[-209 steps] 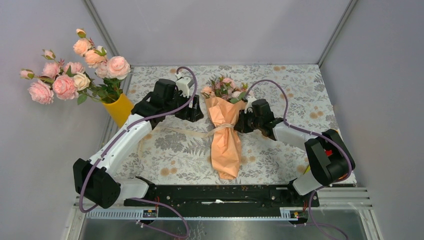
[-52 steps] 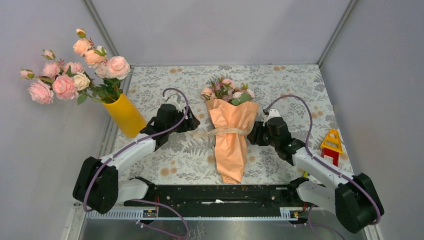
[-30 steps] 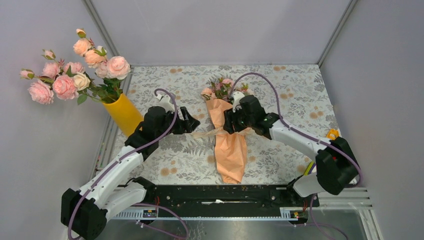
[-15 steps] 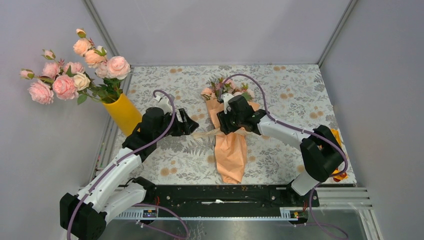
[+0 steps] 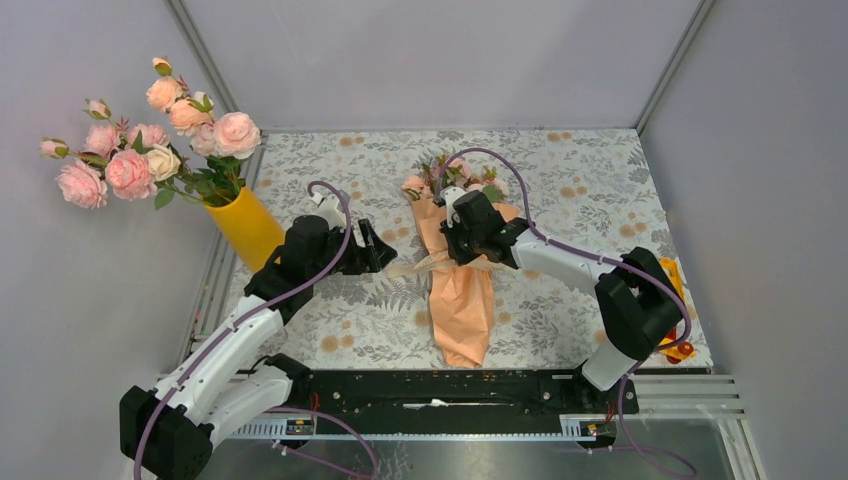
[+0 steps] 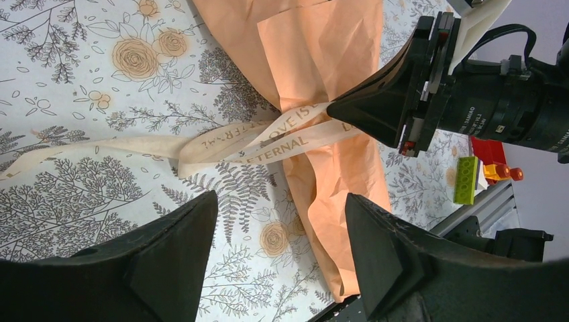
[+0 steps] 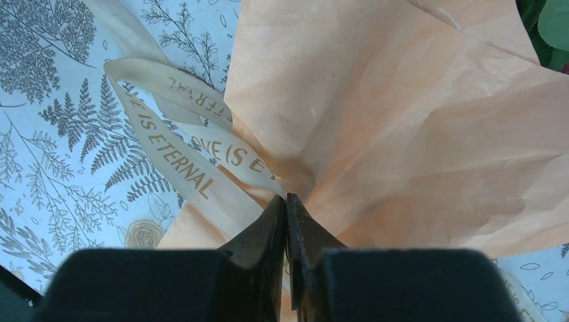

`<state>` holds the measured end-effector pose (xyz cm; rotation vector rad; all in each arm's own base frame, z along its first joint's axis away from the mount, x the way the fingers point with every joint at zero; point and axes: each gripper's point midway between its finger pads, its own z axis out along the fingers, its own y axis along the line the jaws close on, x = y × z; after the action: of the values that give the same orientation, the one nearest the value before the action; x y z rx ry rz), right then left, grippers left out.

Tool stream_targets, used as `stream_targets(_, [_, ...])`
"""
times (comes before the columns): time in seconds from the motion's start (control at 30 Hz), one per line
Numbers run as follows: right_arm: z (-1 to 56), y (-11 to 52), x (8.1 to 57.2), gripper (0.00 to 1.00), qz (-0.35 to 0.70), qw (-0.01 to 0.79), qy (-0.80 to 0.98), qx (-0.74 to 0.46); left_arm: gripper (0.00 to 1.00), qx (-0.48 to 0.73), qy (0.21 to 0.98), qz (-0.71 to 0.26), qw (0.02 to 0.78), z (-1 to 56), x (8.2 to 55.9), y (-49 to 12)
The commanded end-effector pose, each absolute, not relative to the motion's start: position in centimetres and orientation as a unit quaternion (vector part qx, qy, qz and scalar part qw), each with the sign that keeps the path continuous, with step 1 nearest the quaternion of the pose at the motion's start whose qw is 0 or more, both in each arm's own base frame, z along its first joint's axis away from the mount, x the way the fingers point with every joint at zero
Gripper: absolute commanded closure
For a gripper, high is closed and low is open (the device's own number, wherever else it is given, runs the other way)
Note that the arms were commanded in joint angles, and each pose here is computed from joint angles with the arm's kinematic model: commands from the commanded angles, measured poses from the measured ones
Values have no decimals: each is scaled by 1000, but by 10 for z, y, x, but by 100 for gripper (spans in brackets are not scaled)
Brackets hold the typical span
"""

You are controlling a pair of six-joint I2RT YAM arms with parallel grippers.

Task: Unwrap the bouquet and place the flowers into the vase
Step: Untie the ribbon from the wrapping paper.

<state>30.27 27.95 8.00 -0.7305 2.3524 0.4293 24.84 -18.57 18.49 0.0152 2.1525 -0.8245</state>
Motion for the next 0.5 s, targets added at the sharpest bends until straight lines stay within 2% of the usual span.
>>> stream_targets(0.0, [104,287,312,94,170,357,879,-266,27,20,836,-334,435,205,255,-187])
stream_targets(0.07, [106,287,311,100,176,362,878,-260,27,21,836,-333,435,204,255,-187])
stream_targets(0.47, [126,256,309,100,155,420,876,-177,27,45,833,-337,436,201,254,-191])
